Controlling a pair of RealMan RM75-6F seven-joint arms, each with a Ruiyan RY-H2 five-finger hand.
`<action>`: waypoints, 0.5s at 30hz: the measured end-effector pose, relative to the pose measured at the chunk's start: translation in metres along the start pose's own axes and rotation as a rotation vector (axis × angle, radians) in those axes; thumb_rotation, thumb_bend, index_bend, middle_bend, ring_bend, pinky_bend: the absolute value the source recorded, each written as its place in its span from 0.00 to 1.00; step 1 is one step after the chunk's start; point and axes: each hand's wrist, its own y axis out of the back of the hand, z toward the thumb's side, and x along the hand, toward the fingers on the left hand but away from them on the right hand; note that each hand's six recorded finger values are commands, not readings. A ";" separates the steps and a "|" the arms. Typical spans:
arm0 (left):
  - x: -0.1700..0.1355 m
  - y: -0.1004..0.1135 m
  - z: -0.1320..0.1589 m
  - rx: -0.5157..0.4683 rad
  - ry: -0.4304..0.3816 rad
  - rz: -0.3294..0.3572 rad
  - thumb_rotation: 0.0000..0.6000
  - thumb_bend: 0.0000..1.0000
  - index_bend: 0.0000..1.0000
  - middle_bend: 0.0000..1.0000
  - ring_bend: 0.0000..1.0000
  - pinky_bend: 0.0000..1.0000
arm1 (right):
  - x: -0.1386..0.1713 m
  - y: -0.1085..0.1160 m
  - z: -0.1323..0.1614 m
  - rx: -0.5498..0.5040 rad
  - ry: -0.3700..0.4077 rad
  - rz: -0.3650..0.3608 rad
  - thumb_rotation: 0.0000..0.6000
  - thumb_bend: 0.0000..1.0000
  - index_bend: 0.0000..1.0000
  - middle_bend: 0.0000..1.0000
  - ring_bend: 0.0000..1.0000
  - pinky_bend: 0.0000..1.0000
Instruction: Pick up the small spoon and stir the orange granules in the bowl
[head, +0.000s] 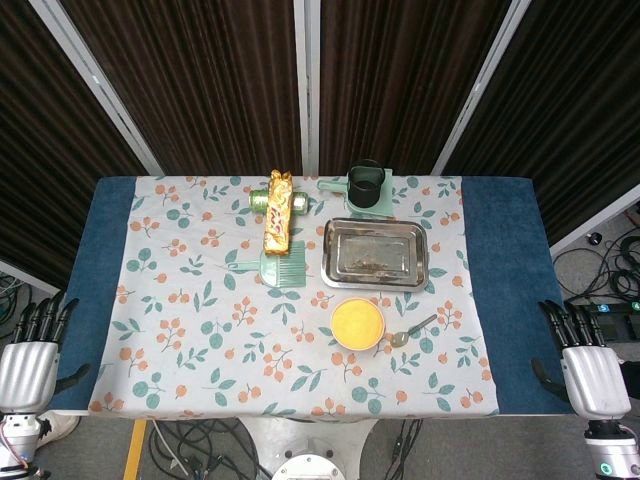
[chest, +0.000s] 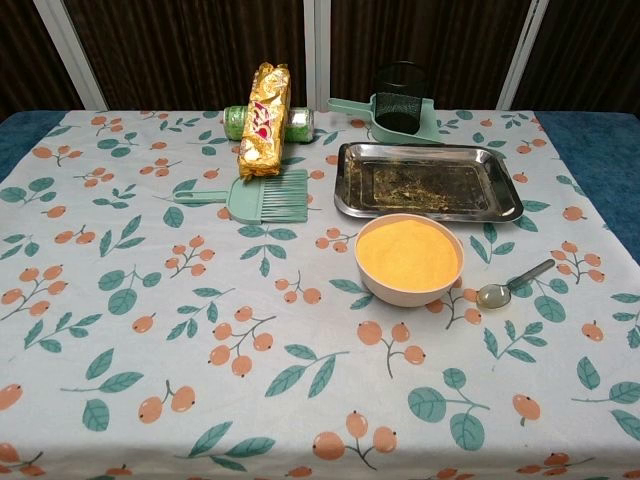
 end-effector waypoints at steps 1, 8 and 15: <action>0.000 0.000 0.000 0.000 0.000 -0.001 1.00 0.00 0.11 0.08 0.05 0.08 | 0.000 0.001 0.000 0.000 0.002 -0.004 1.00 0.28 0.01 0.09 0.00 0.00; 0.002 -0.001 0.003 -0.022 -0.008 -0.010 1.00 0.00 0.11 0.08 0.05 0.08 | -0.002 0.000 0.001 0.006 0.011 -0.002 1.00 0.28 0.00 0.13 0.00 0.00; 0.003 -0.001 0.003 -0.038 -0.011 -0.019 1.00 0.00 0.11 0.08 0.05 0.08 | -0.027 -0.003 0.016 0.055 0.084 0.012 1.00 0.22 0.18 0.46 0.41 0.35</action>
